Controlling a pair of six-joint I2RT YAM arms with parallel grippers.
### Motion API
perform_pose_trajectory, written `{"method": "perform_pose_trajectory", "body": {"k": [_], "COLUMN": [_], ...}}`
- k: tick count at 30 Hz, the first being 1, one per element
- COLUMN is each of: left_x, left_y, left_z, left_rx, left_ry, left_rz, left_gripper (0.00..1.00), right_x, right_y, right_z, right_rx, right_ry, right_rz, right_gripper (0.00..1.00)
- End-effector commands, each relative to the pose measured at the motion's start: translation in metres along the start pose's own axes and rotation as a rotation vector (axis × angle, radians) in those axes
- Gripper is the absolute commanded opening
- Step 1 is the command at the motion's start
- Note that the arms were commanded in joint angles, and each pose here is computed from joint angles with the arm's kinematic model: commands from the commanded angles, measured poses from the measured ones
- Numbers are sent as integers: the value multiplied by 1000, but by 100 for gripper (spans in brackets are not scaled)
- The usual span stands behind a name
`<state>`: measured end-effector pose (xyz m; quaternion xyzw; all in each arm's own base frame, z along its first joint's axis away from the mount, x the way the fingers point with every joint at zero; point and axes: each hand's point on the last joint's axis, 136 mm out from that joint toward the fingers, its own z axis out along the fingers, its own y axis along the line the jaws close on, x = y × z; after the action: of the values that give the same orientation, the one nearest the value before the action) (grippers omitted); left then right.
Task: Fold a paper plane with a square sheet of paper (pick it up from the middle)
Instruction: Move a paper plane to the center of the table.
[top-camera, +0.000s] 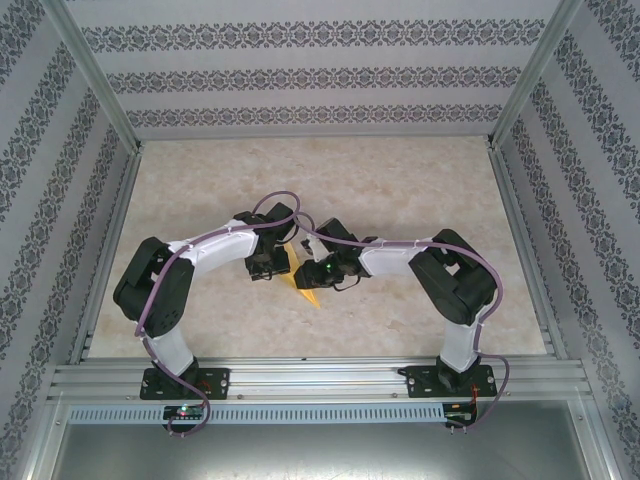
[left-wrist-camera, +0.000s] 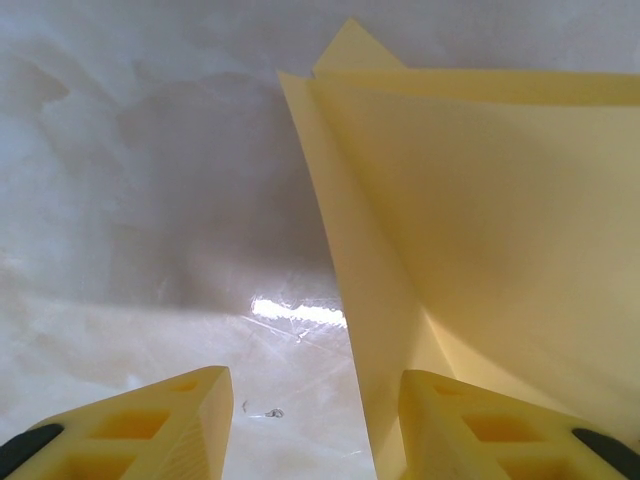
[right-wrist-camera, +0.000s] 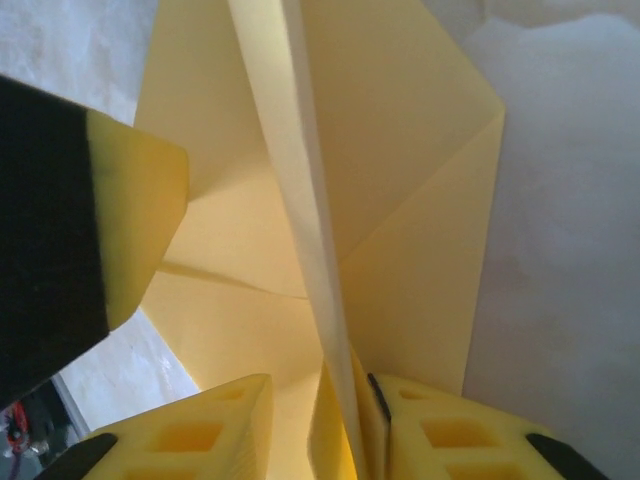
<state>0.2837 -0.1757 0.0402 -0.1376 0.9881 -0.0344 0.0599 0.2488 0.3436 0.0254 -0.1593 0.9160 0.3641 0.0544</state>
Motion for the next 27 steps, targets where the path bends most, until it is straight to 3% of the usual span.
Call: {"method": "perform_pose_trajectory", "body": {"k": [1,7,11,15,27], "left_x": [-6,-16,-27,-31,-29], "left_y": [2,5,16,32,47], "left_z": [-11,-38,-70,-86,-87], "left_rx": [29,77,96,84,71], "left_ry": [-38,-151,-277,-350,-360], "left_rz": [-11,-48,-76,-104,-131], "left_gripper": [48,49,53,54,54], "right_x": [-1,-15,-32,-41,-52], "right_y": [-4,2,-31,-61,-88], "right_z": [2,-22,-69,-103,-76], "right_rx": [71,153,431,650,745], "right_ry": [10,-69,-199,-285,-264], "right_rz": [-54,-76,-48,11,137], "right_gripper": [23,6,2,5,12]}}
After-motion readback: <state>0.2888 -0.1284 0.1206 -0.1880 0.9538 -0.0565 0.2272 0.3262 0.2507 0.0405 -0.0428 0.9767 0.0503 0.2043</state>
